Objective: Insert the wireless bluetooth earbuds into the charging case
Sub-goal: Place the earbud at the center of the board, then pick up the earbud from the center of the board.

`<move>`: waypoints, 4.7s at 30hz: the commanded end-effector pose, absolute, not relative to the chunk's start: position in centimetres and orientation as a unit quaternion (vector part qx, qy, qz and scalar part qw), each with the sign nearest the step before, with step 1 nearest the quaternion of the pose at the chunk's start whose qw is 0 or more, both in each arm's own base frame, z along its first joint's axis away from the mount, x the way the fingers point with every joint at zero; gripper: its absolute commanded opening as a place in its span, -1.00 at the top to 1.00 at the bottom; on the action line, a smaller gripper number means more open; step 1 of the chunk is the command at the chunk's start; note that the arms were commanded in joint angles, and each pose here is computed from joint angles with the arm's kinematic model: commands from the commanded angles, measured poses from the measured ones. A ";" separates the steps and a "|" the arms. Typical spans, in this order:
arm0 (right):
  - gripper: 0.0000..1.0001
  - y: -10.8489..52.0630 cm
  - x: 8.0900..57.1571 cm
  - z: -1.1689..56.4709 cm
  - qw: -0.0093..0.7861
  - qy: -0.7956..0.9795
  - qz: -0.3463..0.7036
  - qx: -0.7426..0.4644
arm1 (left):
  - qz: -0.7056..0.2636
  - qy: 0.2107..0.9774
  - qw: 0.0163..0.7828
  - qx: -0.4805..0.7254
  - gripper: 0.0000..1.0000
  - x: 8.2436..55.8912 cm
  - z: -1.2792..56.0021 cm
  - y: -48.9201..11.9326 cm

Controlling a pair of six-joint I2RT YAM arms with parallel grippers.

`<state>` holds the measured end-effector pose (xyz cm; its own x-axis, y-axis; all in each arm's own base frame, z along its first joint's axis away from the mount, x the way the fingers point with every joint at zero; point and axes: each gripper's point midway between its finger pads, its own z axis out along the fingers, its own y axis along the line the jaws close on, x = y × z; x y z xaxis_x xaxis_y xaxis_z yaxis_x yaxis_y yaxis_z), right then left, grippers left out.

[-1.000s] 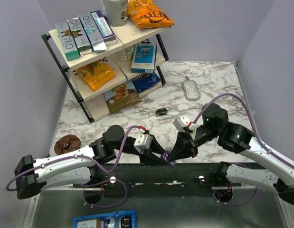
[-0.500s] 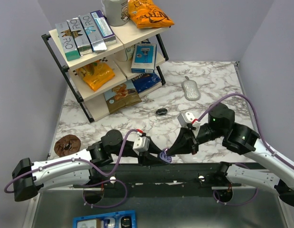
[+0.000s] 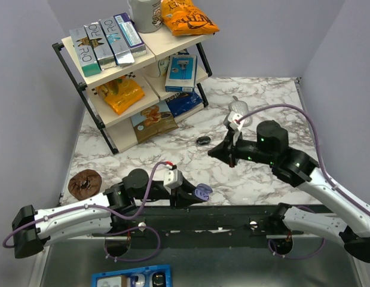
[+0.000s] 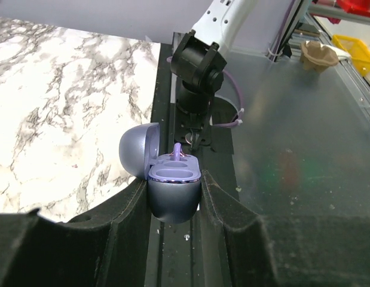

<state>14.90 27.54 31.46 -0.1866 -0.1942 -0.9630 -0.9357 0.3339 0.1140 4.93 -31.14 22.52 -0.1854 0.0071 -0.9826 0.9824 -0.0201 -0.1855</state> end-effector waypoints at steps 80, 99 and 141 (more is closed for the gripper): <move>0.26 33.3 25.6 9.1 0.290 0.932 0.102 -0.191 | -0.518 0.526 0.551 0.391 1.00 5.3 27.1 -23.6; 0.21 33.0 25.5 4.3 0.258 0.946 0.056 -0.187 | -0.514 0.534 0.549 0.386 1.00 5.7 26.7 -24.0; 0.27 33.1 26.8 3.3 0.280 0.931 0.028 -0.235 | -0.513 0.535 0.547 0.389 1.00 5.7 26.3 -24.2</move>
<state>26.07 32.83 2.46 -0.7648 -0.4149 -0.4929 -0.4462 0.8930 -0.0593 5.44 -24.11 26.16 -0.1018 -0.1298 -0.9863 0.9798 0.1586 -0.1220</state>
